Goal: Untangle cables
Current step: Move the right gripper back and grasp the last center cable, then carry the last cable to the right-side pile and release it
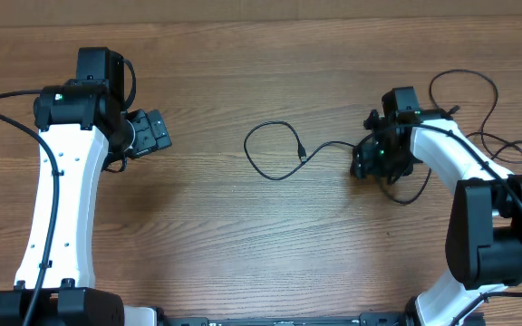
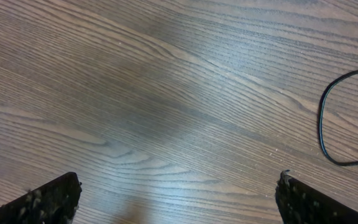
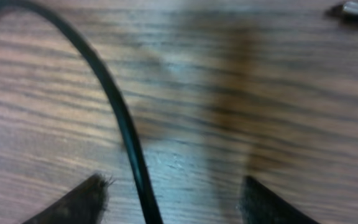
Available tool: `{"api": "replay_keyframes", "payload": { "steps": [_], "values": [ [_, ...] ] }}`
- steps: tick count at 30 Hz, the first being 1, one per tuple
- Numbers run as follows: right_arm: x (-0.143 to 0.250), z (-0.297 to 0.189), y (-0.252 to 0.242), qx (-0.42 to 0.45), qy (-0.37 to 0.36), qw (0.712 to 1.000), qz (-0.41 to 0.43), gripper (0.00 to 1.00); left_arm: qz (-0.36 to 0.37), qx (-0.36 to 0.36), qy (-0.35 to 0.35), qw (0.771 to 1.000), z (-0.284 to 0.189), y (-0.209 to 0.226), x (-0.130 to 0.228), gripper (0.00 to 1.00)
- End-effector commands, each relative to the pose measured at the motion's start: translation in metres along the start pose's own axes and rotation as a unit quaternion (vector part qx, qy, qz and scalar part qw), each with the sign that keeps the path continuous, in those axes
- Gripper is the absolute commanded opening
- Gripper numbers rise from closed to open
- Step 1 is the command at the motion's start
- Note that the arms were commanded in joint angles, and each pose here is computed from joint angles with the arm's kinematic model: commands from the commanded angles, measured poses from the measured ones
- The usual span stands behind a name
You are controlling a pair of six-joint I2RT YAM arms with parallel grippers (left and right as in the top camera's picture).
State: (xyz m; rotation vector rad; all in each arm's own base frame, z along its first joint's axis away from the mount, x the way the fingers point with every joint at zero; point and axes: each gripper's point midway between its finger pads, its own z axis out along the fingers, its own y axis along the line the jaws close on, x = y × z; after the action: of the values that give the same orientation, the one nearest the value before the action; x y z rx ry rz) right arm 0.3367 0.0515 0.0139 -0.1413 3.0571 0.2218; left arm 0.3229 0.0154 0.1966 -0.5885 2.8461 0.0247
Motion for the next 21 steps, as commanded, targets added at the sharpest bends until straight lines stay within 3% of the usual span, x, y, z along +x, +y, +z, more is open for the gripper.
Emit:
{"api": "replay_keyframes", "payload": {
  "steps": [1, 3, 4, 9, 12, 18, 21],
  "values": [
    [-0.001, 0.003, 0.007, -0.018, -0.007, 1.0, -0.003, 0.34, 0.004, 0.003, -0.002, 1.0, -0.001, -0.001, -0.003, 1.0],
    [-0.006, 0.001, 0.007, -0.018, -0.016, 1.0, 0.006, 0.09, 0.004, 0.003, -0.002, 1.0, -0.001, -0.001, -0.003, 1.0],
    [-0.009, 0.0, 0.008, -0.019, -0.021, 0.999, 0.015, 0.04, 0.004, 0.003, -0.002, 1.0, -0.001, -0.001, -0.003, 1.0],
    [-0.046, -0.029, 0.004, -0.023, -0.068, 0.993, 0.088, 0.04, 0.004, 0.003, -0.002, 1.0, -0.001, -0.001, -0.003, 1.0],
    [-0.083, -0.076, -0.007, -0.027, -0.12, 0.984, 0.13, 0.04, 0.004, 0.002, 0.001, 1.0, -0.001, 0.0, -0.001, 1.0],
    [-0.144, -0.215, -0.051, -0.029, -0.262, 0.944, 0.2, 0.04, 0.004, 0.001, 0.004, 1.0, -0.001, 0.0, 0.0, 1.0],
    [-0.151, -0.28, -0.079, -0.023, -0.326, 0.916, 0.233, 0.04, 0.004, 0.0, 0.005, 1.0, -0.001, 0.0, 0.0, 1.0]
  ]
}}
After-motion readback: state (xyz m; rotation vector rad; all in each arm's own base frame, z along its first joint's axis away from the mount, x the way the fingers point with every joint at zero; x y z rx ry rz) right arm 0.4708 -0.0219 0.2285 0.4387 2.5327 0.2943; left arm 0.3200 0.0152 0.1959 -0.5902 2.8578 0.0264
